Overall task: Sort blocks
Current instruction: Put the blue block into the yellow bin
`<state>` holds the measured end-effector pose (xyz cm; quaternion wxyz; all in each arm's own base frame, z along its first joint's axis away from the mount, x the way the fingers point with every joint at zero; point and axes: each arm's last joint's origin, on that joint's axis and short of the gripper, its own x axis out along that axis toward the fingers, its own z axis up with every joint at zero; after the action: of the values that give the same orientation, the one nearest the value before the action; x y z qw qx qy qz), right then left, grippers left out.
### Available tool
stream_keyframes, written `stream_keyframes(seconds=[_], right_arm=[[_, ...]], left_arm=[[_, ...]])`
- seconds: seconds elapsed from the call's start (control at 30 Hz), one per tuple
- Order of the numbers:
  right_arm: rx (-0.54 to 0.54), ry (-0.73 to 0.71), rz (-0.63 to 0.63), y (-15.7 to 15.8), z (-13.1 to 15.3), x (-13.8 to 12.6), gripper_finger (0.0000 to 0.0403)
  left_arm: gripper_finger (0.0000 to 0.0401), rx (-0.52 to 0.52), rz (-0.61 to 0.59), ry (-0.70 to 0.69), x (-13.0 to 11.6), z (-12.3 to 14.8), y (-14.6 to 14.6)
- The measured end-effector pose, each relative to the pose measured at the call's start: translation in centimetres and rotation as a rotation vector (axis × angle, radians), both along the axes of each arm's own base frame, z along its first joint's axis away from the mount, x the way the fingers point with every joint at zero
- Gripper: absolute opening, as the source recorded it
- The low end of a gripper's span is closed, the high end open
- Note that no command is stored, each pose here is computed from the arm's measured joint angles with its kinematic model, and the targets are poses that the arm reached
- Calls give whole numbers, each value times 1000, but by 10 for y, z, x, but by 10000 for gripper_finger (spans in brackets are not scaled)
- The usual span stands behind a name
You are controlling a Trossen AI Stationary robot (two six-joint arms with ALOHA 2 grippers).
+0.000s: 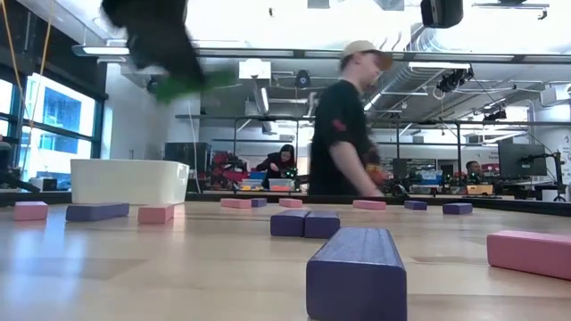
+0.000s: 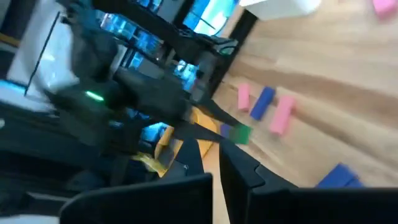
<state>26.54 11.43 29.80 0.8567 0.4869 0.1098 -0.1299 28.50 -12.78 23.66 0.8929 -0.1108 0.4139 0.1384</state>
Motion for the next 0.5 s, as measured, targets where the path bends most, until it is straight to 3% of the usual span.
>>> stream_keyframes(seconds=[0.17, 0.5], right_arm=[[102, 64, -26, 6, -23, 14, 20], [219, 109, -91, 3, -64, 48, 155]], left_arm=[[48, 59, -85, -73, 4, 18, 10], [48, 159, -194, -63, 36, 21, 8]])
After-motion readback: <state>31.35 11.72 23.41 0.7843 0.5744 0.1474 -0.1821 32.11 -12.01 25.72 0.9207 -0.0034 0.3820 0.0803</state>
